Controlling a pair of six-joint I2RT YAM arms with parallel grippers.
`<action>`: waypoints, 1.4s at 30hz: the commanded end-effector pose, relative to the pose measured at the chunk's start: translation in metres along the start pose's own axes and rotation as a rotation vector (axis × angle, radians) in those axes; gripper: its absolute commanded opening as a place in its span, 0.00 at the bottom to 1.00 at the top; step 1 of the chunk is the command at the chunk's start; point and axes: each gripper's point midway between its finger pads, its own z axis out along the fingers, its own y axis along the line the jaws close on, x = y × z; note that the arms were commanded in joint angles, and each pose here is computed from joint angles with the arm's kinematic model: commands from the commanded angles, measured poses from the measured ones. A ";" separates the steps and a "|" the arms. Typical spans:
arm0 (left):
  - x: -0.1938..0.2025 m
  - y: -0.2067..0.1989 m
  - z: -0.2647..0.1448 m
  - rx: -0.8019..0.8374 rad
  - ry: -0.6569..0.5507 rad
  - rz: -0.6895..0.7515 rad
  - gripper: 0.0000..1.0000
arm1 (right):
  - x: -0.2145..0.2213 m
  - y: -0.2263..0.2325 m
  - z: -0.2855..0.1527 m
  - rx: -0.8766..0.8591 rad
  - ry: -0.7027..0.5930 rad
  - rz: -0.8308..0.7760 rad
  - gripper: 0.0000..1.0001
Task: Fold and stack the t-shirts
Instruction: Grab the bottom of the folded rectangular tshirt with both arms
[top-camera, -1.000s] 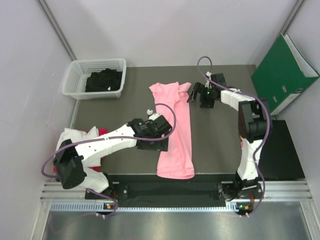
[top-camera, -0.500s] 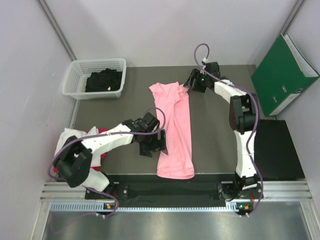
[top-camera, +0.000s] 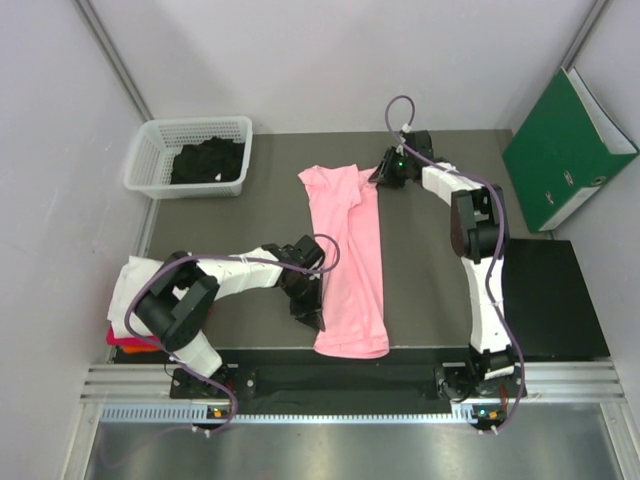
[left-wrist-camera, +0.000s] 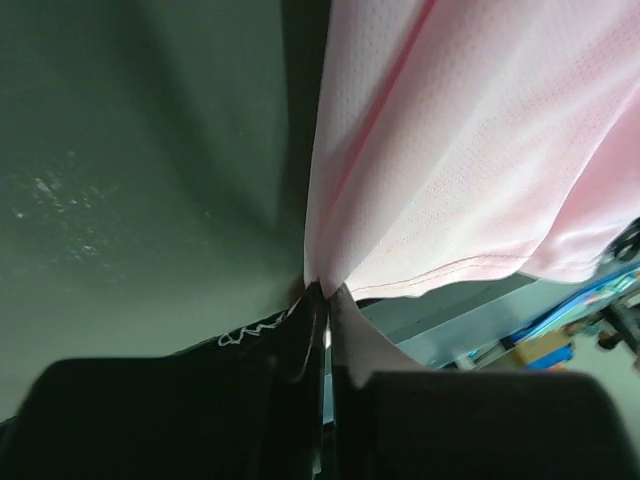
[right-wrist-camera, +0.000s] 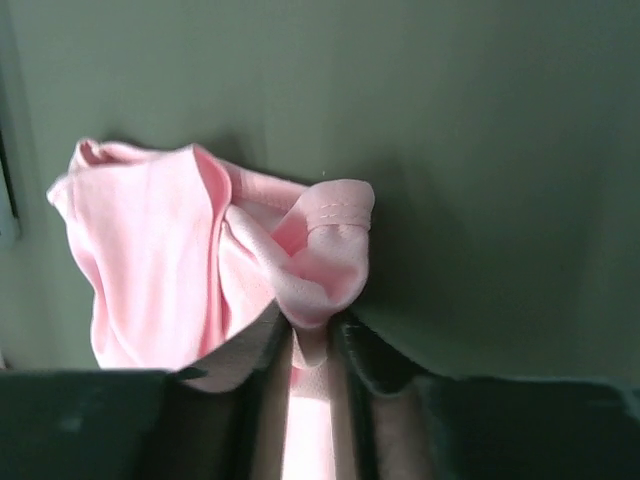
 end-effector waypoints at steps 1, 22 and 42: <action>0.014 0.010 0.004 -0.021 0.069 -0.017 0.00 | -0.014 0.018 0.007 -0.032 -0.043 -0.025 0.12; 0.017 0.063 -0.023 -0.306 0.049 -0.055 0.00 | -0.068 -0.034 -0.004 0.069 -0.117 0.000 0.01; -0.014 0.042 -0.014 -0.237 0.032 -0.039 0.00 | 0.106 -0.023 -0.131 0.032 0.217 0.081 0.84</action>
